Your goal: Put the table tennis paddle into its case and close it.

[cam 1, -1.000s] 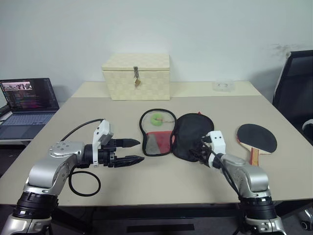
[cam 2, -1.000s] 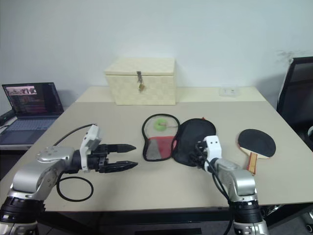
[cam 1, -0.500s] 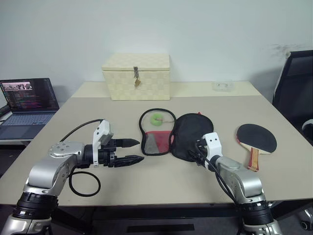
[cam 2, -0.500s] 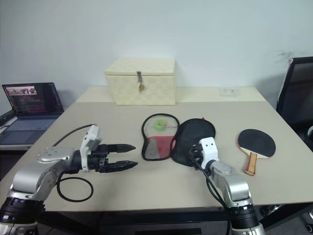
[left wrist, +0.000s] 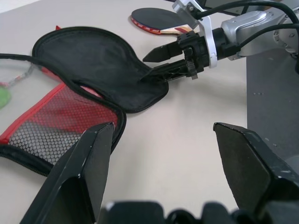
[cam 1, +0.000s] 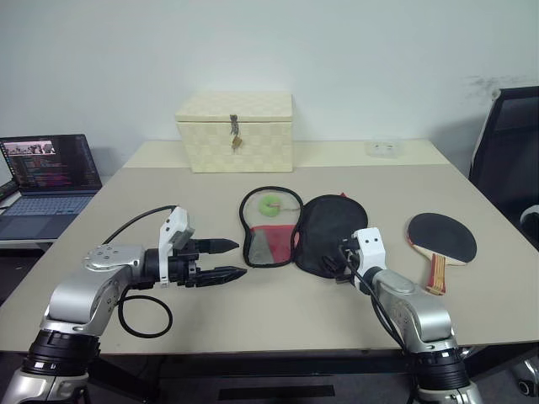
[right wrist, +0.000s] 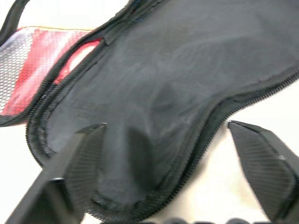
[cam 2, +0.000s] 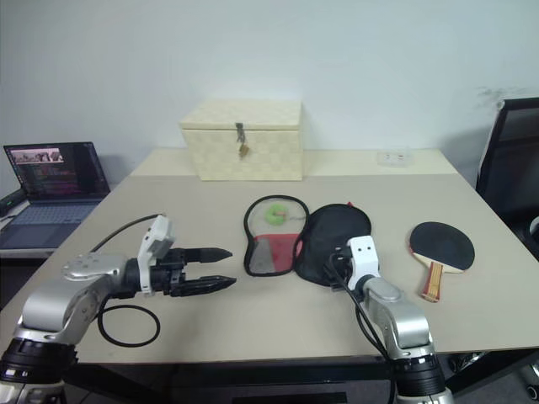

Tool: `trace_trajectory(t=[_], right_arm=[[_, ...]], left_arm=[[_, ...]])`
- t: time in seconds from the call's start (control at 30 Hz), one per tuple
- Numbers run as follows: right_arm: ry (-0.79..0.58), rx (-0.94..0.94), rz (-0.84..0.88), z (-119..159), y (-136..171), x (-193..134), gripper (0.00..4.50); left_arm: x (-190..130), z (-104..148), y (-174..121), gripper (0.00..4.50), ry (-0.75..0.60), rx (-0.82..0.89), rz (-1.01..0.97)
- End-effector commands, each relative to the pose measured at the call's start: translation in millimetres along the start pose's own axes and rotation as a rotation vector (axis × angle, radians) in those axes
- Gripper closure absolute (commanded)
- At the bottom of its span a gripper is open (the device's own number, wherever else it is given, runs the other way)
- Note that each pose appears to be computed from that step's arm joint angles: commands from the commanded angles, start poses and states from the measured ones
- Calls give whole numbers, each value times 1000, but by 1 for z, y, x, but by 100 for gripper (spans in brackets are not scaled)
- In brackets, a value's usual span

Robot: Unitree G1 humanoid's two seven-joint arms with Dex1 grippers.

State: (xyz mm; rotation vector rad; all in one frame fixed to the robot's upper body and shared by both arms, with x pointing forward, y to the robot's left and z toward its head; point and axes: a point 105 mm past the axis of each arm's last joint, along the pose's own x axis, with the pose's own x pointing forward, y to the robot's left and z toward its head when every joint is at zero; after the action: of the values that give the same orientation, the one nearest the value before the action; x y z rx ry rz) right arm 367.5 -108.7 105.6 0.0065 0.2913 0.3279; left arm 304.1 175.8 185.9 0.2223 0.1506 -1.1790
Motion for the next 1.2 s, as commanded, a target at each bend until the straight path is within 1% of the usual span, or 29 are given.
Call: trace_trajectory(t=[0.03,0.17,0.37,0.4,0.47,0.5,0.63,0.7,0.8,0.83,1.0,1.2], right_arm=[[-37,-11,-34,8,-3,-5,4],[18,4,-24,-4,1,-3,4],[29,11,115,-3,33,-1,4],[25,8,131,-1,36,-1,20],[17,8,166,3,44,-1,65],[14,10,179,5,47,-1,94],[13,15,183,9,47,1,246],[19,28,176,9,45,2,312],[40,65,181,7,44,2,423],[47,77,188,6,44,1,447],[82,97,212,6,36,-3,447],[141,41,220,7,5,-10,447]], left_arm=[[-1,11,1,79,-13,50,-6],[-1,11,1,79,-13,52,-7],[-1,11,0,79,-12,54,-9],[-1,11,0,79,-12,54,-9],[-1,11,0,79,-14,55,-8],[-1,11,0,79,-16,55,-8],[0,10,-2,79,-20,53,-7],[0,10,-2,79,-21,52,-6],[-1,10,-3,79,-23,51,-4],[0,10,-3,79,-24,51,-4],[2,10,-6,79,-30,50,-9],[4,11,-8,79,-33,54,-19]])
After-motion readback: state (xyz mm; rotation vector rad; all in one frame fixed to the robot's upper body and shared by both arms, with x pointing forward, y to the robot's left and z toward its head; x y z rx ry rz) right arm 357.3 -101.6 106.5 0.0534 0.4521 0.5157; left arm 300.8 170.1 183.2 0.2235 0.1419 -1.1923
